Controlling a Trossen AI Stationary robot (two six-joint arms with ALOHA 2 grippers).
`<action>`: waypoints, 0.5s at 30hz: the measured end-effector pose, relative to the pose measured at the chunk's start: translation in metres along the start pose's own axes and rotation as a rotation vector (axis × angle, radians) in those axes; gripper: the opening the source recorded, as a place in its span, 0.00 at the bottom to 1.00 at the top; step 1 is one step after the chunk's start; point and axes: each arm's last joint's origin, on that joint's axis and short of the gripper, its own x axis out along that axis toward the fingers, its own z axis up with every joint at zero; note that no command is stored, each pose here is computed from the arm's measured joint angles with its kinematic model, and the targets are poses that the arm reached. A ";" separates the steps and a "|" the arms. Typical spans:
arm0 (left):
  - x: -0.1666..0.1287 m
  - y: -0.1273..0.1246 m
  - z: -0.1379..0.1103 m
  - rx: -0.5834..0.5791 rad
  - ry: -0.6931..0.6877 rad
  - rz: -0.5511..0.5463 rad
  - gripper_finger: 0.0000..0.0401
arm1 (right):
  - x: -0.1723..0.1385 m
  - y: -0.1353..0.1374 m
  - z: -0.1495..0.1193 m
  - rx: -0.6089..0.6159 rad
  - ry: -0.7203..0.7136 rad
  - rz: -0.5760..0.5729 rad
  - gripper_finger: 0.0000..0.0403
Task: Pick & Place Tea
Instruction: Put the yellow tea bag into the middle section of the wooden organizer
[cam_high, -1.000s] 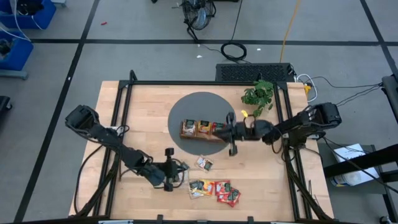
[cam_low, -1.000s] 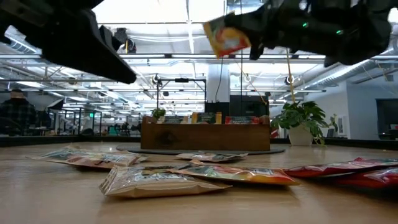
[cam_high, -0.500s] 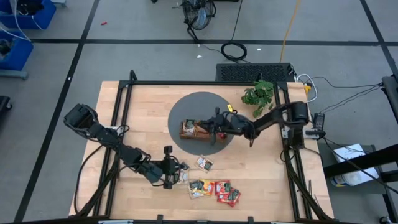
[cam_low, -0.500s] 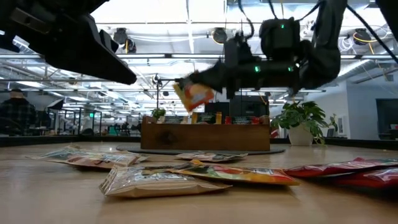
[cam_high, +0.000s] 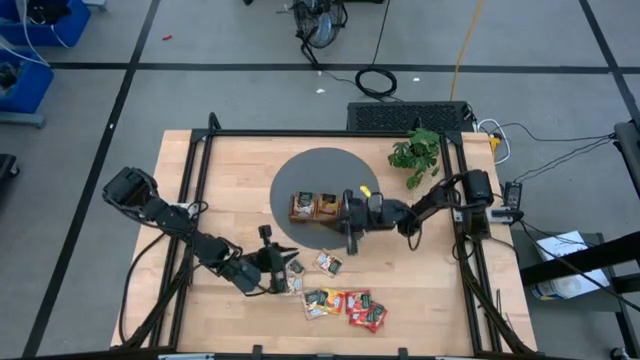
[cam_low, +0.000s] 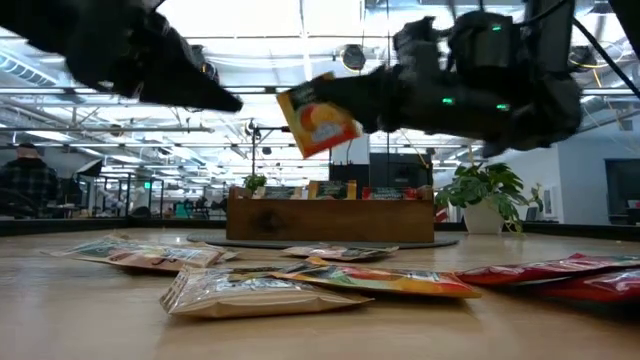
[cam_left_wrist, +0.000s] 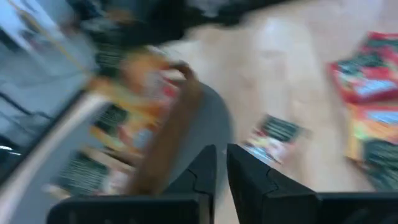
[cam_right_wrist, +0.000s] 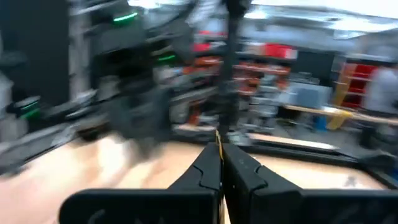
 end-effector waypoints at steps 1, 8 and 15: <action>0.000 0.000 0.002 0.011 -0.018 0.016 0.13 | -0.002 0.007 0.000 -0.014 0.005 0.028 0.00; 0.001 0.002 0.017 0.033 -0.126 0.029 0.25 | -0.005 0.045 0.001 -0.067 0.026 0.143 0.00; 0.011 0.008 0.019 -0.034 -0.127 -0.104 0.36 | -0.007 0.064 0.005 -0.178 0.014 0.111 0.00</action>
